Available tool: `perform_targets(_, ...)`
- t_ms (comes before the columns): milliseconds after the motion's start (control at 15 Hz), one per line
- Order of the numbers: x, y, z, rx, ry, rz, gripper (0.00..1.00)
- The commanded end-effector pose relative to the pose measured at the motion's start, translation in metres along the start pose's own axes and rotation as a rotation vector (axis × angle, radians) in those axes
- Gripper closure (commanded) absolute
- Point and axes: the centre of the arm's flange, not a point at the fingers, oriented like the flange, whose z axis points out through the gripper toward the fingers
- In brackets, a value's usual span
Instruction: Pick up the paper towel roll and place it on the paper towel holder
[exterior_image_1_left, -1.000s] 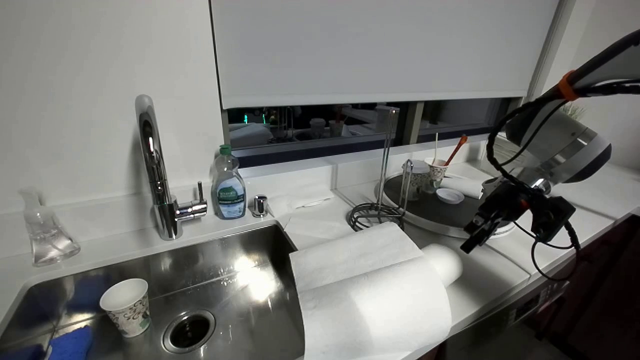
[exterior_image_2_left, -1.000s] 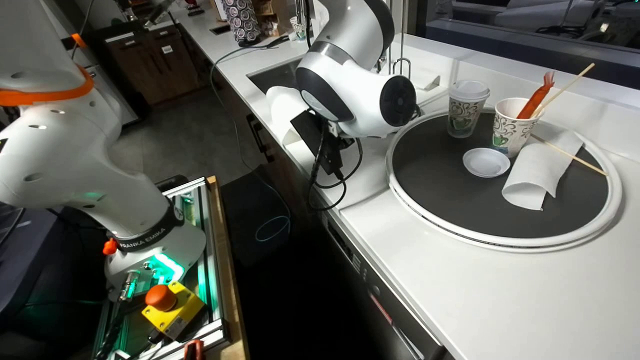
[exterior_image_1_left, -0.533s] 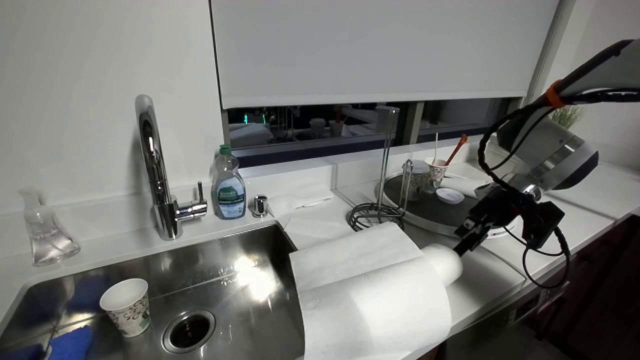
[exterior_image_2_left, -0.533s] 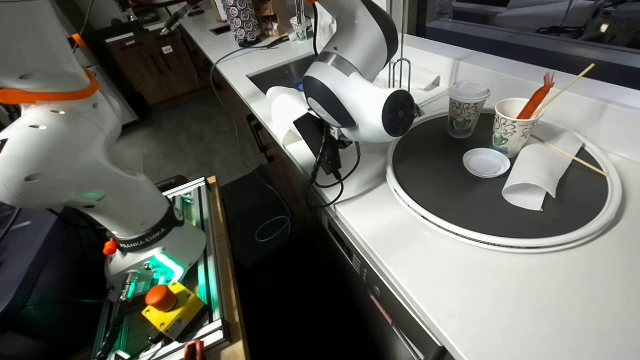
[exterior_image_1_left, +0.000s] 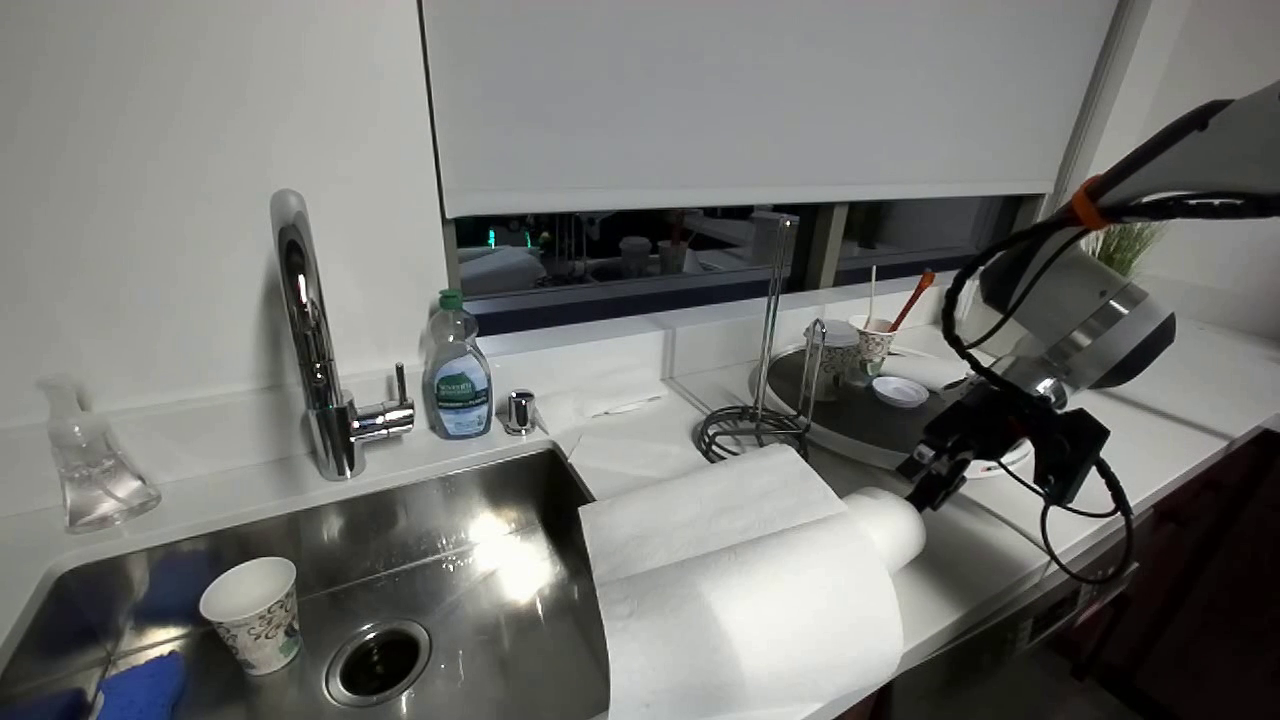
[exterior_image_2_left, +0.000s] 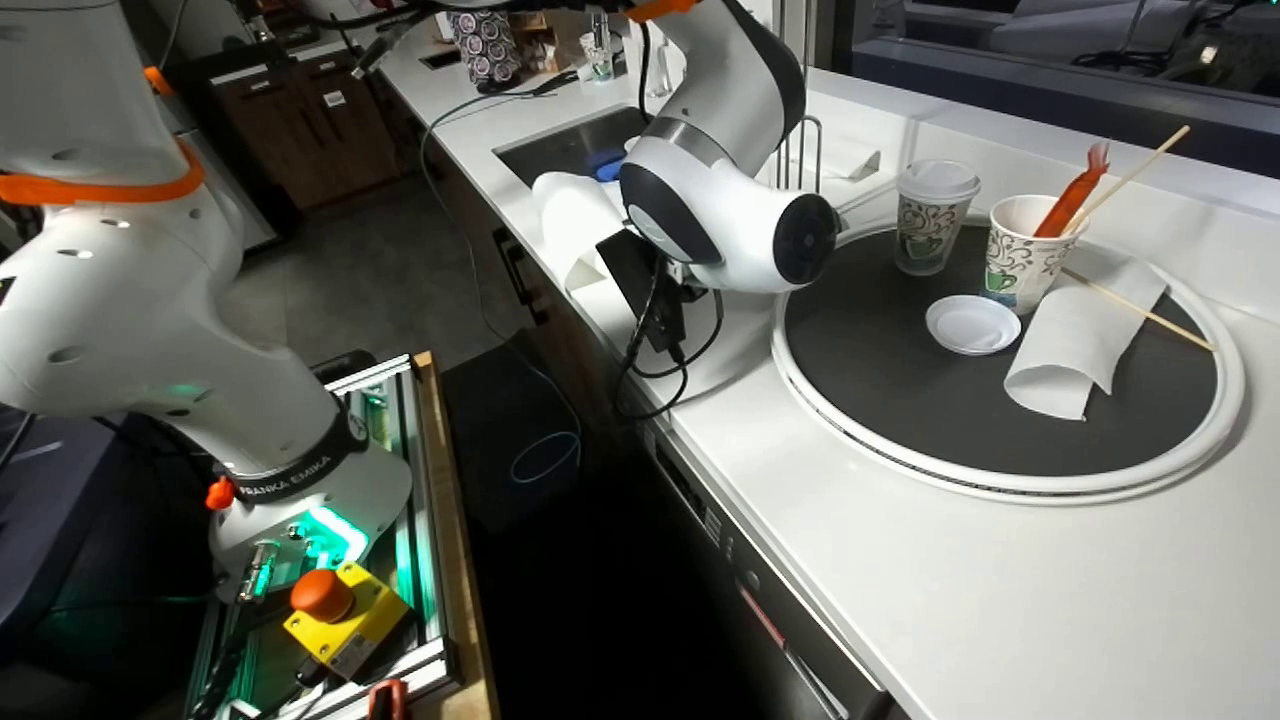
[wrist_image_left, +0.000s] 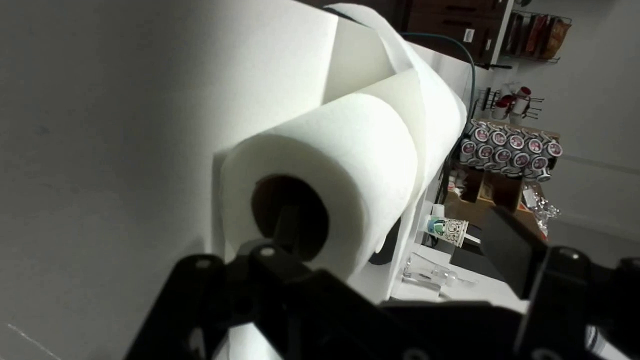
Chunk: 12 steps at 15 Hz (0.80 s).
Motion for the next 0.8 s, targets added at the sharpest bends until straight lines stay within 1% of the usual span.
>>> perform_targets(0, 0.0103, 0.0077, 0.009, 0.026, -0.007, 0.042, 0.09)
perform_targets(200, 0.0142, 0.0104, 0.014, 0.028, -0.02, 0.069, 0.16)
perform_targets(267, 0.0151, 0.0104, 0.0153, 0.026, -0.023, 0.073, 0.38)
perform_targets(333, 0.0162, 0.0105, 0.0163, 0.026, -0.024, 0.075, 0.39)
perform_targets(600, 0.0182, 0.0101, 0.0185, 0.026, -0.03, 0.083, 0.7)
perform_targets(667, 0.0181, 0.0102, 0.0188, 0.026, -0.03, 0.085, 0.77)
perform_targets(733, 0.018, 0.0102, 0.0185, 0.028, -0.031, 0.087, 0.86)
